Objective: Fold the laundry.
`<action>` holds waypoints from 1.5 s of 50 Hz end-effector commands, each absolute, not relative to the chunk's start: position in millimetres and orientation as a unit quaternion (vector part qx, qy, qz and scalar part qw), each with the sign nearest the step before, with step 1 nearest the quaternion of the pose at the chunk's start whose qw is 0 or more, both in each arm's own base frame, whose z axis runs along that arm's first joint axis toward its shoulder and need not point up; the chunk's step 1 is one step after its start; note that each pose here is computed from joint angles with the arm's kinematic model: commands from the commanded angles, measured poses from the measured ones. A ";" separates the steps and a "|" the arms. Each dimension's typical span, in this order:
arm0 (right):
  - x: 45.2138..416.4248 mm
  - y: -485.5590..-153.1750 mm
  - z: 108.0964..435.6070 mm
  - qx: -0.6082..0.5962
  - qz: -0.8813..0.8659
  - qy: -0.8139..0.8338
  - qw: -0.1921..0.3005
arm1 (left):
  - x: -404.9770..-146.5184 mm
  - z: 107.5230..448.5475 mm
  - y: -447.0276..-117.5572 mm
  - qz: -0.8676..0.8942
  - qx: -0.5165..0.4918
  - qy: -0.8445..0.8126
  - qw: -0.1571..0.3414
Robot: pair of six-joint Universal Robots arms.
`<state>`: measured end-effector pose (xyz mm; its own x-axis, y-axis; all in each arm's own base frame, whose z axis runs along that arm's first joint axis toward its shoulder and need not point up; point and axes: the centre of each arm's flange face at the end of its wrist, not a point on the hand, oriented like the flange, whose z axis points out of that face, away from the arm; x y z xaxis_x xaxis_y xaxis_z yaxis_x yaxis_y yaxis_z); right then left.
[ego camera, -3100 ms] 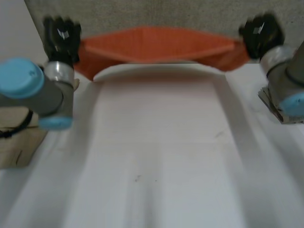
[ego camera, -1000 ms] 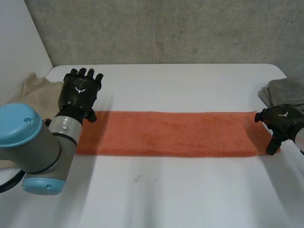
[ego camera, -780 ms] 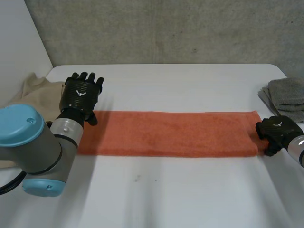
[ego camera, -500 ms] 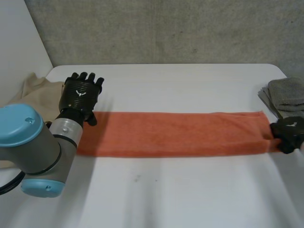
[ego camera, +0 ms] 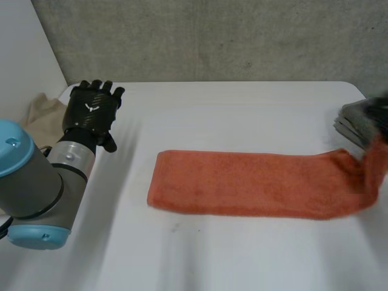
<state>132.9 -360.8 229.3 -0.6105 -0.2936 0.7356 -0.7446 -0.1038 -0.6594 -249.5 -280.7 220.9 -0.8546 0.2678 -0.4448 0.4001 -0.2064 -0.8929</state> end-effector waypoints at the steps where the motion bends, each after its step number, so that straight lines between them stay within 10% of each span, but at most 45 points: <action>1: 294.6 -283.4 242.7 0.521 0.677 -0.520 0.022 | -243.1 230.8 -279.9 -0.736 0.258 0.624 0.051; 12: 411.4 -189.3 159.1 0.638 0.612 -0.452 -0.120 | -243.2 224.3 -275.8 -0.728 0.263 0.631 0.049; 19: 420.3 -193.5 138.9 0.629 0.600 -0.485 -0.092 | -249.8 220.2 -273.7 -0.725 0.272 0.631 0.044; 30: 325.2 -249.5 193.4 0.434 0.612 -0.658 -0.059 | -294.9 224.6 -252.6 -0.738 0.309 0.600 -0.008; 48: 223.0 -274.5 128.8 0.404 0.534 -0.743 0.012 | -325.8 210.7 -238.3 -0.727 0.341 0.595 -0.036; 58: 323.8 -245.5 197.3 0.493 0.641 -0.589 -0.008 | -304.9 232.4 -247.8 -0.735 0.318 0.598 -0.014; 67: 408.2 -162.1 170.9 0.620 0.613 -0.477 -0.111 | -277.2 240.2 -263.4 -0.732 0.282 0.619 0.024; 75: 411.9 -158.6 170.9 0.585 0.605 -0.515 -0.163 | -277.6 239.9 -267.4 -0.733 0.276 0.621 0.025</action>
